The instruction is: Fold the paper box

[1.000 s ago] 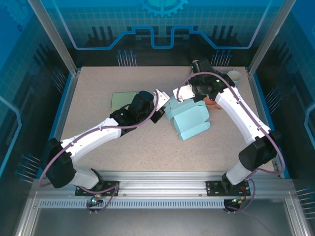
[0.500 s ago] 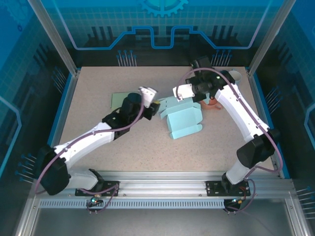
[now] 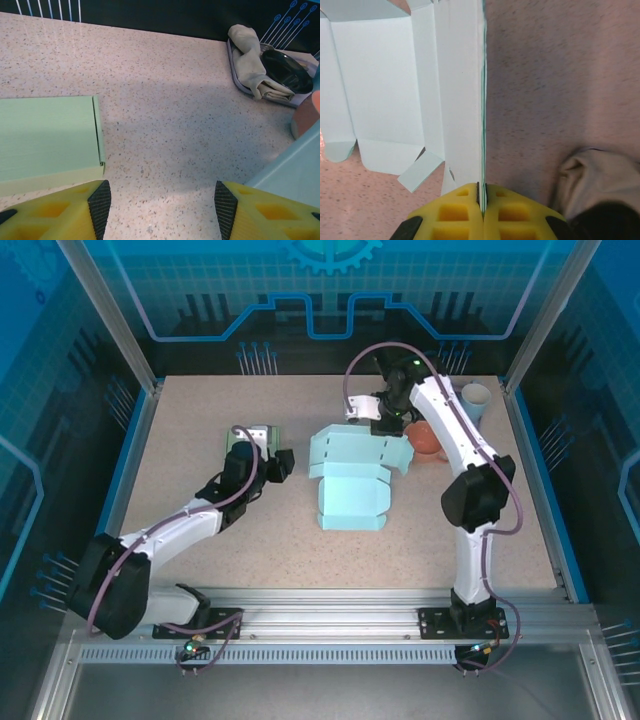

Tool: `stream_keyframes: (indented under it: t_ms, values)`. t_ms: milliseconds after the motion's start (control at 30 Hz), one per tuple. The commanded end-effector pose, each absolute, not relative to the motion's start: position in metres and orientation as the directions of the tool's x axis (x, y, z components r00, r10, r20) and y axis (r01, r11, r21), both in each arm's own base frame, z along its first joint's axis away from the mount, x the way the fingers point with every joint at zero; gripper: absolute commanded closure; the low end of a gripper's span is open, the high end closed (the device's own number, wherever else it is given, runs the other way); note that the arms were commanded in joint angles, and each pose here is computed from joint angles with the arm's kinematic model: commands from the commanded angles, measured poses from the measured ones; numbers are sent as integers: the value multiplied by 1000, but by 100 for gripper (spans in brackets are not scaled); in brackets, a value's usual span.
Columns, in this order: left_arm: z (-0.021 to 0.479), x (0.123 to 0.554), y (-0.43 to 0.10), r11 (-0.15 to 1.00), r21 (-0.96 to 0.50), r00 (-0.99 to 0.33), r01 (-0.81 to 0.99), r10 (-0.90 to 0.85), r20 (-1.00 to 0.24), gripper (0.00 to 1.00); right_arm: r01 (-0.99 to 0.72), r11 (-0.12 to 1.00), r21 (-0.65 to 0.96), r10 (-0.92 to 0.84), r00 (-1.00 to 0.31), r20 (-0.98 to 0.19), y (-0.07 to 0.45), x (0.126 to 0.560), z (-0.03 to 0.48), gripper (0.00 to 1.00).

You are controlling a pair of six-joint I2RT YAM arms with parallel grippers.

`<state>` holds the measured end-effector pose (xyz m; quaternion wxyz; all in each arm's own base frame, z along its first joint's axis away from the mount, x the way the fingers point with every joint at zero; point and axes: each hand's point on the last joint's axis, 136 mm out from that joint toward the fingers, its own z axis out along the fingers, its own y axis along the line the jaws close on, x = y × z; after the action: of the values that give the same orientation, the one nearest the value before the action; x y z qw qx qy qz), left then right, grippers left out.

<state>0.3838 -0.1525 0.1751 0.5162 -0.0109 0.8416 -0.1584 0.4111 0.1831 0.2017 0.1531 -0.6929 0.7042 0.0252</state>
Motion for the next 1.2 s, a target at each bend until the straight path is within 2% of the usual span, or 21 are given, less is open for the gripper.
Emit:
stream_keyframes:
  t_ms: [0, 200, 467, 733, 833, 967, 1167]
  values:
    - [196, 399, -167, 930, -312, -425, 194, -207, -881, 40, -994, 95, -55, -952, -74, -298, 177, 402, 194, 100]
    - [210, 413, -203, 881, -328, -444, 342, -156, -883, 42, -995, 100, -4, -951, -95, -294, 178, 408, 173, 100]
    - [218, 416, -251, 806, -432, -526, 405, -181, -831, 46, -993, 121, -5, -946, -114, -303, 176, 410, 174, 100]
    - [241, 385, -281, 760, -516, -539, 396, -263, -800, 47, -992, 126, 4, -944, -121, -308, 177, 410, 174, 100]
    - [233, 375, -298, 735, -550, -564, 397, -279, -778, 47, -992, 126, 6, -946, -122, -302, 177, 410, 173, 100]
    - [213, 385, -293, 782, -540, -575, 311, -298, -762, 47, -992, 128, 0, -945, -122, -303, 176, 409, 176, 100]
    - [215, 376, -304, 773, -557, -587, 303, -309, -748, 47, -990, 138, -7, -944, -129, -305, 173, 412, 176, 100]
